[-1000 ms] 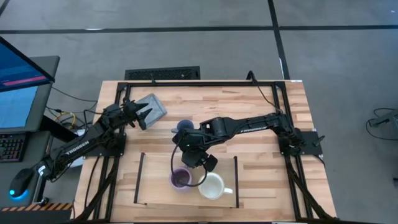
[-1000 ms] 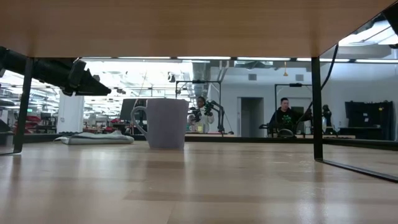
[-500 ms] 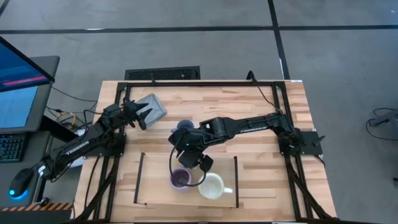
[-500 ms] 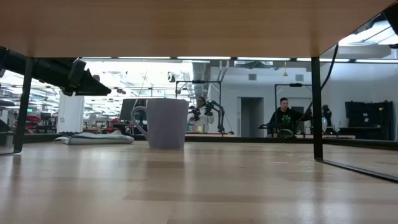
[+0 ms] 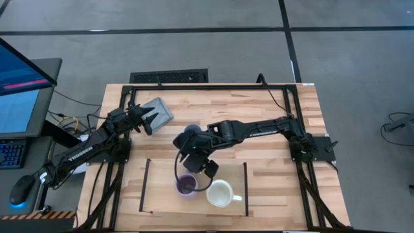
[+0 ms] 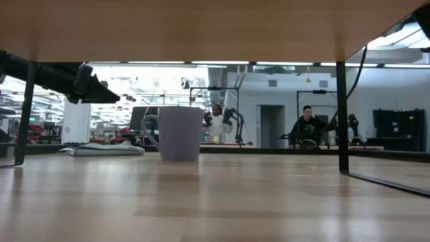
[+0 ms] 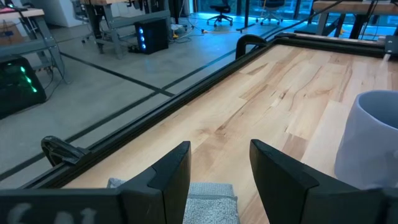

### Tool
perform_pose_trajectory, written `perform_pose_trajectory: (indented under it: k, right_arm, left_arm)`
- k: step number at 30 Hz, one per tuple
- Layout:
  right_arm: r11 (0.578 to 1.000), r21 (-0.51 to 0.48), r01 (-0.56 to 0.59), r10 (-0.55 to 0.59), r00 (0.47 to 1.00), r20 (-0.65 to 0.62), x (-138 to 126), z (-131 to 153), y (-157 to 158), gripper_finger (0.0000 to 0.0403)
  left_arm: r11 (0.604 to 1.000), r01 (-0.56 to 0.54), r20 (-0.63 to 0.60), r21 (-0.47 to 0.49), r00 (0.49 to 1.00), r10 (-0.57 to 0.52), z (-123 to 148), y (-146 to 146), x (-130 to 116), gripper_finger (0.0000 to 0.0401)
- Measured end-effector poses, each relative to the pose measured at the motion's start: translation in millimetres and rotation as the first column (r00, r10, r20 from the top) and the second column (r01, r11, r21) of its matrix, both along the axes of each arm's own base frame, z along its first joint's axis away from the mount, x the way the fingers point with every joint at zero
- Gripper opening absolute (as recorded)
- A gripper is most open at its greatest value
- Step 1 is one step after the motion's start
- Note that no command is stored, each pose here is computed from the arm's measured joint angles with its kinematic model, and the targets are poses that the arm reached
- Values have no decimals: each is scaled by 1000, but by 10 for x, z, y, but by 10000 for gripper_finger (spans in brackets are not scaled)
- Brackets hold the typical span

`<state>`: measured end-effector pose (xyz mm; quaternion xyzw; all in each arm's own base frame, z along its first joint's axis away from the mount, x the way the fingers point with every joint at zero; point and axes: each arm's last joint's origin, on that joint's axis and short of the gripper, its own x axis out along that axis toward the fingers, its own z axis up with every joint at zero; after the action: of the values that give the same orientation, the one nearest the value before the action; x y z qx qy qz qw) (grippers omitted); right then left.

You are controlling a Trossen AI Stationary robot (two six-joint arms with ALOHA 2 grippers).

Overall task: Stack small to large cups/mugs on shelf
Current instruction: Put the purple mug on the shelf

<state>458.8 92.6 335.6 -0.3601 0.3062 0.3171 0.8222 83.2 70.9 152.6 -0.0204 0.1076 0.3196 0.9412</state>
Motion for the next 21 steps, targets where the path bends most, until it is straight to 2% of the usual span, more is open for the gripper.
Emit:
perform_pose_trajectory:
  k: [10, 21]
  right_arm:
    - [1000, -9, -16, 17, 999, 35, 20, 20, 2, 196]
    - [1000, -10, -5, 5, 999, -33, -27, -21, 2, 196]
  left_arm:
    - [1000, 0, 0, 0, 1000, 0, 0, 0, 0, 156]
    - [1000, 0, 0, 0, 1000, 0, 0, 0, 0, 156]
